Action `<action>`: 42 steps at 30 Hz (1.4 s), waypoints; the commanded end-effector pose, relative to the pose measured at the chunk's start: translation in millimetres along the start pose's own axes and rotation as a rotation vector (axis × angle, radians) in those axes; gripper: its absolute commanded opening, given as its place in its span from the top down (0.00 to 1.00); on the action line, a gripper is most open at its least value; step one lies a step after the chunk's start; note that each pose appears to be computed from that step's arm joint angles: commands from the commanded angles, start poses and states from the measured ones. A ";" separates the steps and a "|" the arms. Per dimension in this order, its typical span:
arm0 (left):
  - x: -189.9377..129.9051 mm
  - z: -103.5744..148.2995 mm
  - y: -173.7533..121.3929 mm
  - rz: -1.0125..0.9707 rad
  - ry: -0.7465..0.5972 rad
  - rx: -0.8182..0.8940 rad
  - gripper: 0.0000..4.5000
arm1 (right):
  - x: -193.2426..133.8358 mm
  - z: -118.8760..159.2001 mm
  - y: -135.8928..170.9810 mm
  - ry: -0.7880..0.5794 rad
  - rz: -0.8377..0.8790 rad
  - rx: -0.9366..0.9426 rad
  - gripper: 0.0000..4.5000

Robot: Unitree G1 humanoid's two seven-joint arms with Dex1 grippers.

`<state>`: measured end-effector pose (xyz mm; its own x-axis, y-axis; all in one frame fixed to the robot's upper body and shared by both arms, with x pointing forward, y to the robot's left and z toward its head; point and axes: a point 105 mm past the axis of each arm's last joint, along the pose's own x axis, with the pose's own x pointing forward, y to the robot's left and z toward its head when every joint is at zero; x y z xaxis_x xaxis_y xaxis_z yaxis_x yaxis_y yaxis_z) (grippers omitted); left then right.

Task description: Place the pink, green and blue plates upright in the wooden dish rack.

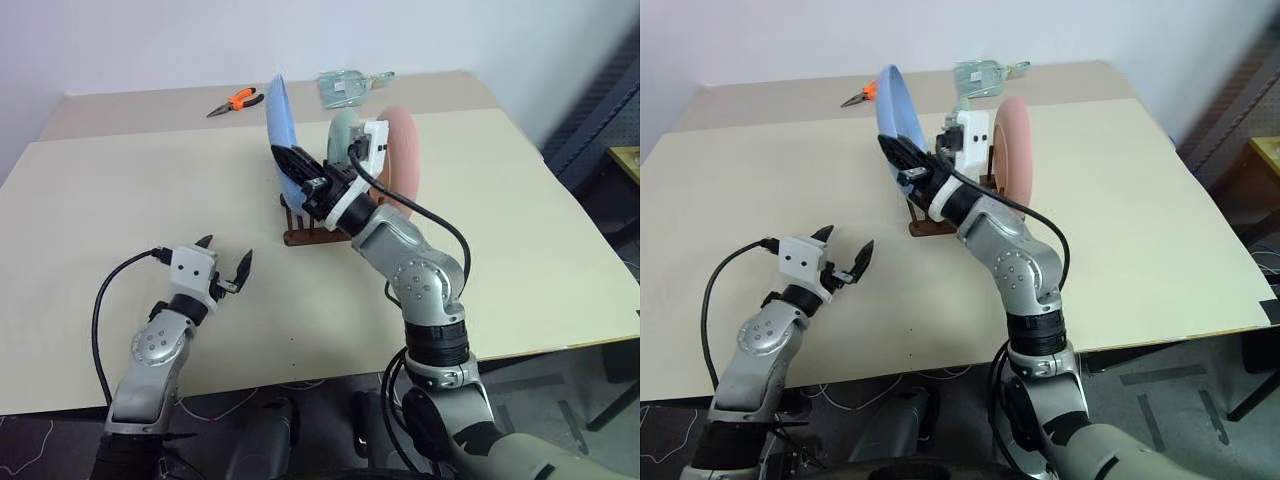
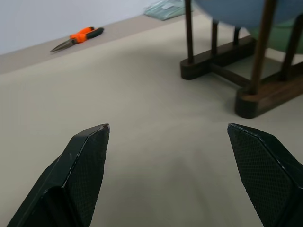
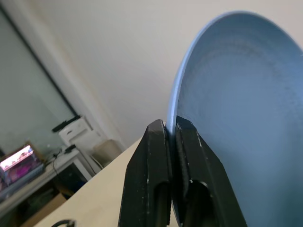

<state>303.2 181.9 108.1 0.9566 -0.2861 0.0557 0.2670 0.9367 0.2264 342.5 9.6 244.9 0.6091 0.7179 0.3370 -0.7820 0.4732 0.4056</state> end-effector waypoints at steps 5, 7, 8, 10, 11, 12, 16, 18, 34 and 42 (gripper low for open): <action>1.0 14.7 -11.2 -0.059 -0.045 0.028 0.08 | 8.8 22.9 11.4 -0.041 0.042 -0.120 0.23; 0.8 14.5 -12.6 -0.066 -0.044 0.028 0.08 | 10.7 30.5 15.5 -0.051 0.058 -0.215 0.23; 0.8 14.6 -13.0 -0.068 -0.044 0.028 0.08 | 11.5 34.1 18.9 -0.049 0.074 -0.291 0.23; 1.0 14.8 -14.0 -0.070 -0.044 0.027 0.08 | 12.2 38.8 25.1 -0.043 0.106 -0.422 0.23; 1.5 14.6 -14.4 -0.072 -0.043 0.026 0.08 | 12.3 41.1 28.7 -0.027 0.129 -0.540 0.23; 1.8 14.4 -14.8 -0.073 -0.042 0.025 0.08 | 12.0 42.1 30.8 -0.015 0.146 -0.617 0.23; 2.8 12.2 -16.1 -0.074 -0.037 0.026 0.08 | 5.1 52.5 25.6 0.005 0.150 -0.871 0.23; 2.7 10.7 -15.1 -0.068 -0.032 0.029 0.08 | -4.8 81.1 8.2 -0.048 0.052 -0.973 0.23; 17.0 -5.4 -11.0 -0.043 0.006 0.058 0.08 | -195.9 56.8 -162.2 0.390 -0.574 -0.985 0.23; 13.6 -20.6 -0.2 0.008 0.063 0.077 0.08 | -203.5 39.4 -172.6 0.369 -0.597 -0.907 0.23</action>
<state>319.2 175.7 81.9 0.9592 -0.2812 -0.0297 0.2783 0.9206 0.2739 356.9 -236.9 127.1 0.9527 0.2902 -0.0898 -0.3016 0.8674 -0.3958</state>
